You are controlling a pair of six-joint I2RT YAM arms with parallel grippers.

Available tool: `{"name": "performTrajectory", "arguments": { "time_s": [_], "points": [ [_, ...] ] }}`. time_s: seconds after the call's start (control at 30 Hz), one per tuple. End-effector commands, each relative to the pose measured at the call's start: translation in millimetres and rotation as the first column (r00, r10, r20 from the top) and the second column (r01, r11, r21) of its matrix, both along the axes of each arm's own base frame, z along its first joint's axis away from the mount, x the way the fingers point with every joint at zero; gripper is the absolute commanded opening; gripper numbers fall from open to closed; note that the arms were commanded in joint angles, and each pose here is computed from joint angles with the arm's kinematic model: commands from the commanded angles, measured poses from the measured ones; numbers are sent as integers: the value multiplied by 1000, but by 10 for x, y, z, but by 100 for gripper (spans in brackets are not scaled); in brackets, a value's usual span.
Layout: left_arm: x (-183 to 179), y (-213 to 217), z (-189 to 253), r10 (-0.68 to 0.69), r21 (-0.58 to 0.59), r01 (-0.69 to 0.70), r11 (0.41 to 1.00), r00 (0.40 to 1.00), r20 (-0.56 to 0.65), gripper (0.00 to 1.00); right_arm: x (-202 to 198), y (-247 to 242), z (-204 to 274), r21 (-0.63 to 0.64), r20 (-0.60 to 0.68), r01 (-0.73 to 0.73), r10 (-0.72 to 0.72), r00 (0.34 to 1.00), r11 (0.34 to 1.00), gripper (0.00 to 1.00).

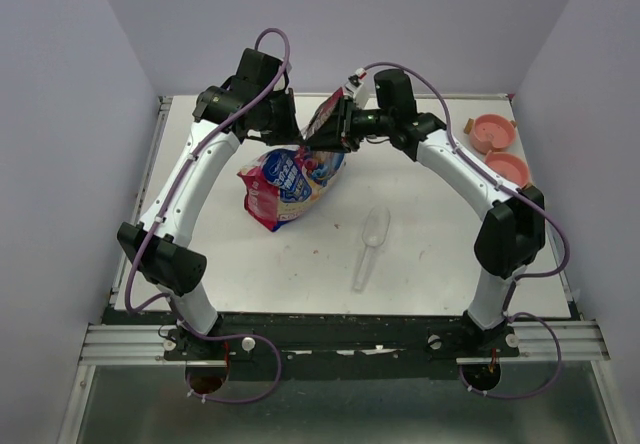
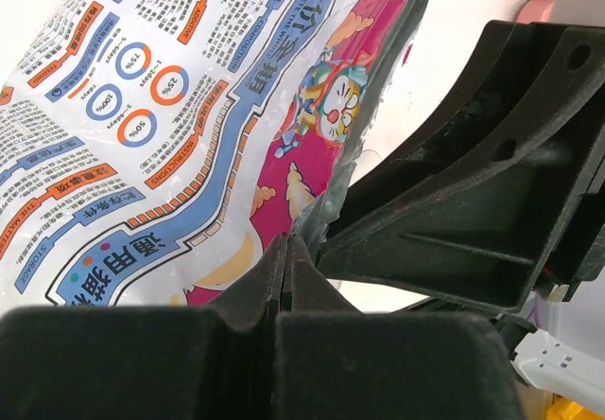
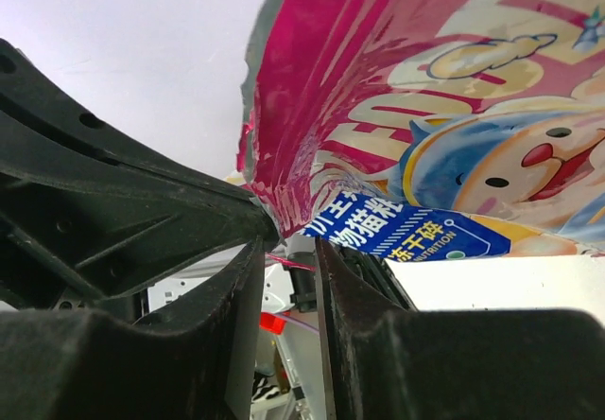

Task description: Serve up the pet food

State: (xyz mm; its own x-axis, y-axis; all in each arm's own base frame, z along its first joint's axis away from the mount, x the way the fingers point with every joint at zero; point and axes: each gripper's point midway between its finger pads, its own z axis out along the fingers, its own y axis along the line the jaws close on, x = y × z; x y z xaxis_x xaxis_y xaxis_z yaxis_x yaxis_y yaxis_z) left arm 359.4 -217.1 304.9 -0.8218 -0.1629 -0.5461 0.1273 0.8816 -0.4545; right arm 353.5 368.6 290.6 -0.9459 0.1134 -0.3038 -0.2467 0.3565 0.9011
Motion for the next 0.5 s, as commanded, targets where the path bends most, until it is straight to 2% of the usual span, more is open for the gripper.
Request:
{"name": "performTrajectory", "arguments": {
  "time_s": [0.0, 0.37, 0.47],
  "points": [
    [-3, 21, 62, 18, -8, -18, 1000, 1000, 7, 0, -22, 6, 225, 69, 38, -30, 28, 999, 997, 35],
    [-47, -44, 76, -2, -28, 2, 1000, 1000, 2, 0, 138, 59, 121, 29, 19, -10, 9, 1000, 1000, 26],
    [-54, -24, 96, 12, -16, -12, 1000, 1000, 5, 0, 146, 57, 85, 6, 18, -10, 10, 1000, 1000, 15]
  ]
}}
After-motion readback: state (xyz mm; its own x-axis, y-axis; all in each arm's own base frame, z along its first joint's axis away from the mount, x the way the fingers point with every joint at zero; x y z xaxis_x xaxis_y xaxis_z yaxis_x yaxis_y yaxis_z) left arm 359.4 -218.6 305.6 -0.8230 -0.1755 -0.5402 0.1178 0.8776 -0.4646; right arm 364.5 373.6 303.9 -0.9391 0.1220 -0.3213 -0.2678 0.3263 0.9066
